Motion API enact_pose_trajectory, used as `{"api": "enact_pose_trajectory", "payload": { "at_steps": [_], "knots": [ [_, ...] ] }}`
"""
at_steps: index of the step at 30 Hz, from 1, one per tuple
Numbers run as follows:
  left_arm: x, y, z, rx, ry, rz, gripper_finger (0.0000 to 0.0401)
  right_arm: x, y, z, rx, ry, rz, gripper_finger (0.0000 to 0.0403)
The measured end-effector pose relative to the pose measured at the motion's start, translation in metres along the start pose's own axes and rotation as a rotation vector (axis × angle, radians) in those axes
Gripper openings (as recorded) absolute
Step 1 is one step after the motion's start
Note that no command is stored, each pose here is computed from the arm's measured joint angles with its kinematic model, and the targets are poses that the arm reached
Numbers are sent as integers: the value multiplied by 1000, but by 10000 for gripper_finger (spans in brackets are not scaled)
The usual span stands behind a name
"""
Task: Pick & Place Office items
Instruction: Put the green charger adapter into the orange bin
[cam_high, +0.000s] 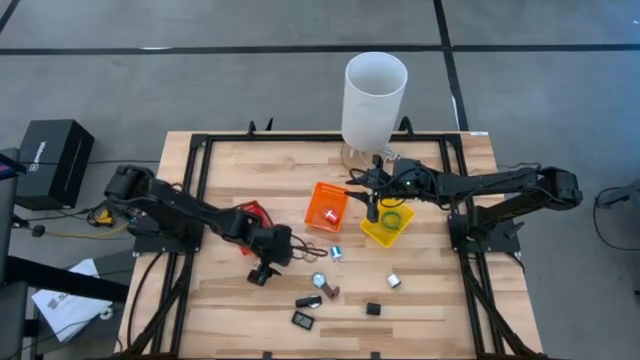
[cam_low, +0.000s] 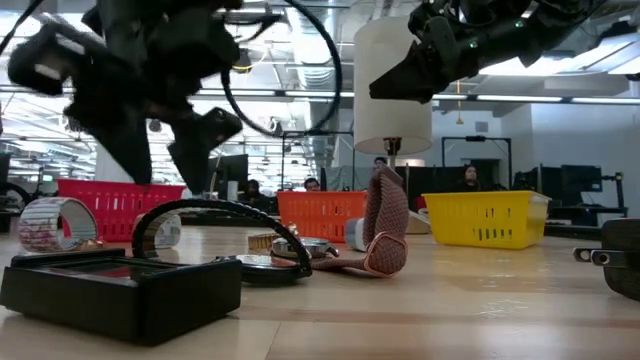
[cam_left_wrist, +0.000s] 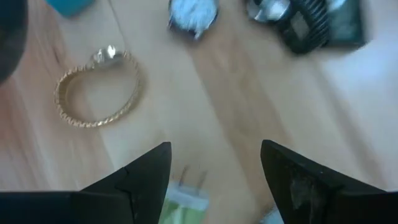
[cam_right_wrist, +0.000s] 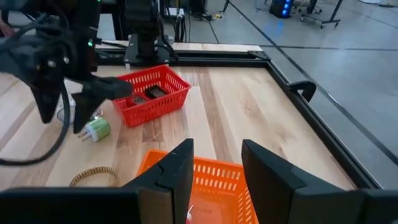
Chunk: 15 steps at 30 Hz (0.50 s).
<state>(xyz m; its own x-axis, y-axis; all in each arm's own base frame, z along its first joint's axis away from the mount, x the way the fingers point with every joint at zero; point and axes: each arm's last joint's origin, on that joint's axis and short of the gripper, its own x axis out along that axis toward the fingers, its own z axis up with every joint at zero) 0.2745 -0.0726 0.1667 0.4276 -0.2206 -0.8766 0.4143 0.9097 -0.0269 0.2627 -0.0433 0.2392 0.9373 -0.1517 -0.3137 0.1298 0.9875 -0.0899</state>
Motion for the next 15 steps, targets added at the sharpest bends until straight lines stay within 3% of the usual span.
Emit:
{"api": "enact_pose_trajectory", "payload": {
  "at_steps": [15],
  "knots": [
    [19, 4, -16, 27, 192, 102, 241, 0, 0, 0, 0, 2, 0, 127]
  ]
}}
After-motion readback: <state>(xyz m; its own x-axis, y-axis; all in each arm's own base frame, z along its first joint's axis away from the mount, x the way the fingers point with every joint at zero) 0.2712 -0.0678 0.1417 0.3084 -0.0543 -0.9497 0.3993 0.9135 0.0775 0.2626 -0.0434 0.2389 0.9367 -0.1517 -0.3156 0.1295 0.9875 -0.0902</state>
